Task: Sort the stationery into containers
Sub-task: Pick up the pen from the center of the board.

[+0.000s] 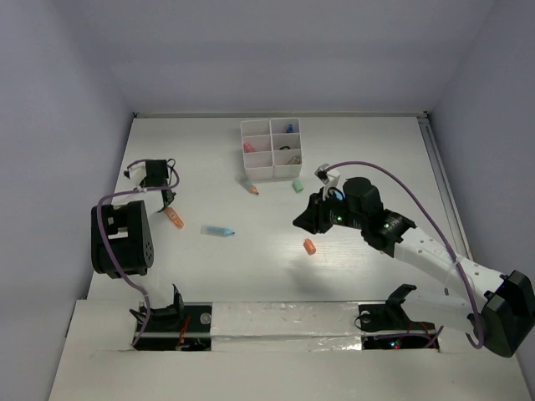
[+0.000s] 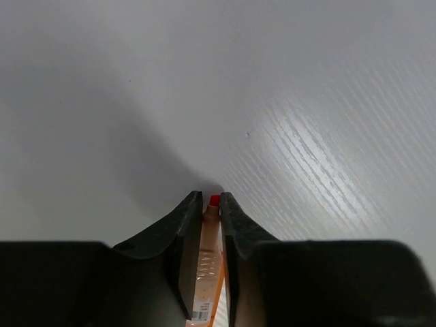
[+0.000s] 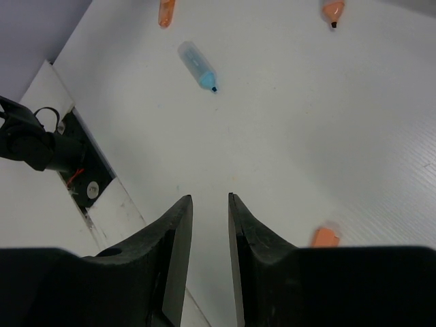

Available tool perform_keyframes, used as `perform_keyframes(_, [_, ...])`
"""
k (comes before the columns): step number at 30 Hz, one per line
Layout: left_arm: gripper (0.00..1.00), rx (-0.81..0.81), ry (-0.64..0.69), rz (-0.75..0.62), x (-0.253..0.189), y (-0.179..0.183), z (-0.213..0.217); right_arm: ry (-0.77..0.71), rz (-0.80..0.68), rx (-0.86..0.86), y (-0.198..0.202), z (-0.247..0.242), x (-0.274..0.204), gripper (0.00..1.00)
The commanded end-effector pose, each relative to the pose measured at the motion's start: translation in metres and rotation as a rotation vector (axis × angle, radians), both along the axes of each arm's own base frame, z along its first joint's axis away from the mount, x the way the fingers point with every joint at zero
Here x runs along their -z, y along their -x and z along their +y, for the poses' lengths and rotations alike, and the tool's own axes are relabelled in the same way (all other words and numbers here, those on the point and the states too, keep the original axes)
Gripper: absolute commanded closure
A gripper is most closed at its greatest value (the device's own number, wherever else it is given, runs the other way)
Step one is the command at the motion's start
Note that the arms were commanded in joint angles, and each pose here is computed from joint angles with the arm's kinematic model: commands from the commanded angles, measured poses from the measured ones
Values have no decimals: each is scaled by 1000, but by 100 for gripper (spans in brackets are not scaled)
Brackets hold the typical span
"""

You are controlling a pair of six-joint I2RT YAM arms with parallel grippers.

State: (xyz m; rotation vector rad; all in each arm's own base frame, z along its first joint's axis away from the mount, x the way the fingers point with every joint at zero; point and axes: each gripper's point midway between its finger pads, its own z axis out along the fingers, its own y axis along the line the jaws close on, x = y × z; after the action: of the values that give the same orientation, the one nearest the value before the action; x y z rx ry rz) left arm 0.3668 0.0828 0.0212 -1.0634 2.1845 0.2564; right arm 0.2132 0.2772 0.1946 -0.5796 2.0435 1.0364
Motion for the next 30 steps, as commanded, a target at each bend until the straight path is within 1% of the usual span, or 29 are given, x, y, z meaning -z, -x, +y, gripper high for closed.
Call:
perform_keyframes(1, [92,12,50,57,13,21,-9,-47,-57,-23,-1,7,-19,66])
perform_keyframes(3, [98,9,54,39,10,21,-9,-44,-52,-29,0,8,-17,65])
perform_keyframes(4, [100,12,58,36,9,22,-10,-44,-49,-31,0,8,-17,64])
perform_keyframes(7, [100,17,62,17,4,19,-11,-41,-53,-25,0,7,-17,61])
perform_keyframes(10, [100,28,64,-15,-9,14,-12,-38,-58,-26,-1,7,-16,54])
perform_keyframes(11, [100,30,63,-29,-14,11,-12,-34,-56,-27,-2,7,-16,49])
perform_keyframes(13, [100,42,58,-87,-37,4,-13,-25,-55,-26,-2,7,-13,45])
perform_keyframes(17, [100,65,40,-210,-89,-7,-13,-30,-40,-60,1,12,-10,33])
perform_keyframes(19, [100,90,34,-274,-116,-8,-15,-32,-33,-75,-1,16,-6,30])
perform_keyframes(20, [100,101,30,-324,-136,-10,-17,-31,-26,-86,0,18,-5,28])
perform_keyframes(21, [100,116,30,-332,-143,-10,-18,-27,-18,-91,-2,20,-3,27])
perform_keyframes(24, [100,162,23,-377,-170,-10,-23,-52,-37,-99,-6,26,-14,23])
perform_keyframes(27, [100,201,20,-406,-183,-10,-28,-106,-75,-122,-13,41,-33,19])
perform_keyframes(29, [100,225,34,-411,-186,-10,-32,-131,-64,-171,-14,59,-40,18])
perform_keyframes(30, [100,238,43,-419,-187,-10,-35,-158,-82,-187,-17,66,-48,17])
